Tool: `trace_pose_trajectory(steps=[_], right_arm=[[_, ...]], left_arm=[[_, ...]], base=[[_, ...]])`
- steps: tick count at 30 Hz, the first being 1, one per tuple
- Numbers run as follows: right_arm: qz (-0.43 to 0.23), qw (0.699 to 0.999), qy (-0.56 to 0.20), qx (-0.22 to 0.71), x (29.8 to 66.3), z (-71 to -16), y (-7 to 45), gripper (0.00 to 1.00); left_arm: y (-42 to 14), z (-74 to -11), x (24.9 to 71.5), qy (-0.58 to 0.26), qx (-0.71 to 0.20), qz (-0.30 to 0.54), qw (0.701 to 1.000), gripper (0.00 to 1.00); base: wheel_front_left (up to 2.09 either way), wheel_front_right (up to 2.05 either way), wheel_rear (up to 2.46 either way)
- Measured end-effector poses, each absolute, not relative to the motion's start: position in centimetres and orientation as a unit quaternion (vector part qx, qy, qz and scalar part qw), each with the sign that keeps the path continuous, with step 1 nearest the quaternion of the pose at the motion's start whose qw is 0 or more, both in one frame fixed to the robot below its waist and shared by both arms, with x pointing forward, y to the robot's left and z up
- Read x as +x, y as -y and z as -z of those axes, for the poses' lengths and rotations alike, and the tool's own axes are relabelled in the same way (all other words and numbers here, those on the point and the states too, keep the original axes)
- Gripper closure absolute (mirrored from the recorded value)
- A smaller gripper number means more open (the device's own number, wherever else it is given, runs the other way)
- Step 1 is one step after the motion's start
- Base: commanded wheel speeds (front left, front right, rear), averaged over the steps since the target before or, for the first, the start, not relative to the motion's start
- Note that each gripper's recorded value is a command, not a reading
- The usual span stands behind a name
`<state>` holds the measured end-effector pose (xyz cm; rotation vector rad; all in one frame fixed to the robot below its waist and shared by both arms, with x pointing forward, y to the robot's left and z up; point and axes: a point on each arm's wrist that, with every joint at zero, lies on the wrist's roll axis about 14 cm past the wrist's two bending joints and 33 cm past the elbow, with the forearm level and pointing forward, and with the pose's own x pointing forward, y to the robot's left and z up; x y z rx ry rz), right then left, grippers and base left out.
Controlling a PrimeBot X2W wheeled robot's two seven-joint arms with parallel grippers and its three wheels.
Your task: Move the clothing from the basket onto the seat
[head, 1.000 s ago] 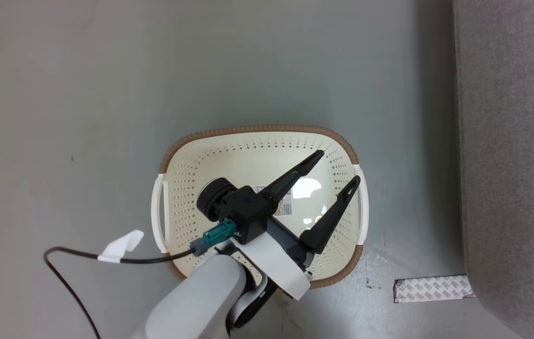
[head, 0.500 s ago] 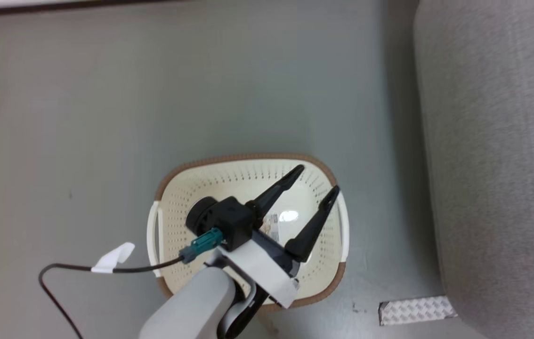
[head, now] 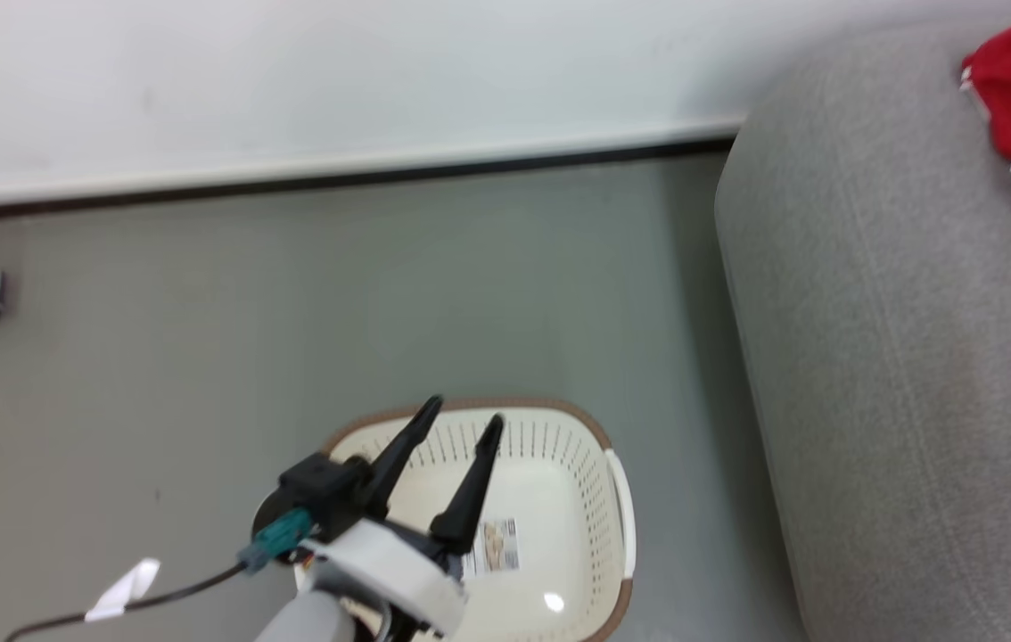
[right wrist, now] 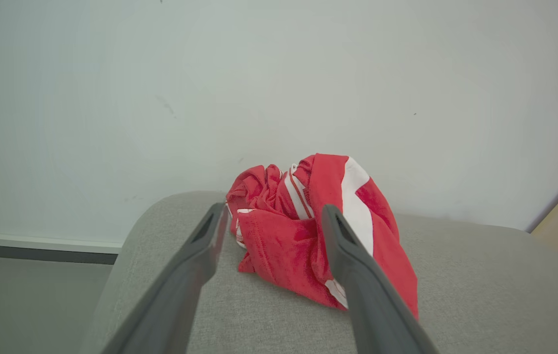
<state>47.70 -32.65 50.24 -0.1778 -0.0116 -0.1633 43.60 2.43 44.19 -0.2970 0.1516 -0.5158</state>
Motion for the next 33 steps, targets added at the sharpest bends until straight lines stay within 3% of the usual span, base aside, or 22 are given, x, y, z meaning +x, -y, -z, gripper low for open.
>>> trace_pose_trajectory(steps=[21,33], right_arm=[[0.004,0.999,0.035,0.013,36.1,-50.3,21.0,0.0],[-0.013,0.999,0.016,0.033,33.8,-48.9,19.4,0.0]], left_arm=[[-13.0,-46.5,35.6,-0.039,-0.139,0.092,0.985,0.0],[-15.6,-47.3,34.1,-0.015,-0.132,0.053,0.99,0.0]], base=[[0.0,0.0,0.0],[0.0,0.0,0.0]])
